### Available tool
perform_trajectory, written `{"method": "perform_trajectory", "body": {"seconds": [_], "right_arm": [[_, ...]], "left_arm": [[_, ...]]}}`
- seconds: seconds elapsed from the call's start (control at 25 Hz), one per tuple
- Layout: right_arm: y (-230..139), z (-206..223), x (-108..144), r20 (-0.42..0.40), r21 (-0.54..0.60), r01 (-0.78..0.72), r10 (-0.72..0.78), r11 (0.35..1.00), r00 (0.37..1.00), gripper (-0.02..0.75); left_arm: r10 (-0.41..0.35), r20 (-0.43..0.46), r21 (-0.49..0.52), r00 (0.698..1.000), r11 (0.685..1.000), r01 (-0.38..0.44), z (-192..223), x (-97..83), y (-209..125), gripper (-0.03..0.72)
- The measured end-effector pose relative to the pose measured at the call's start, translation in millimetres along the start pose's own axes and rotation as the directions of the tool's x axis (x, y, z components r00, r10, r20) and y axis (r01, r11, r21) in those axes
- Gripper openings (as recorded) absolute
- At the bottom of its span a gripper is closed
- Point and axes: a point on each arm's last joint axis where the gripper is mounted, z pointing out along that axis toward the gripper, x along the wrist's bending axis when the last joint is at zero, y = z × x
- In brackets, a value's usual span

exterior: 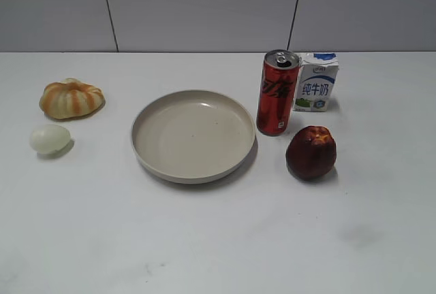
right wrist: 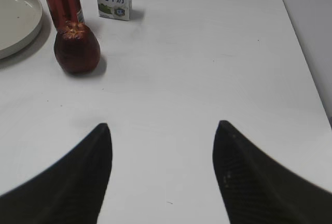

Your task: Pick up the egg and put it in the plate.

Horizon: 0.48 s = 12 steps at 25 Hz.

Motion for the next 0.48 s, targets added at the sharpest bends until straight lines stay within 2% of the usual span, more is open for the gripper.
{"method": "perform_trajectory", "body": {"seconds": [0.48], "right_arm": [[0.0,0.0,0.0,0.000,0.000,0.000,0.000,1.000,1.000,0.466]], "left_arm": [[0.005,-0.008,-0.003,1.000,1.000,-0.005,0.0,0.7,0.3,0.535]]}}
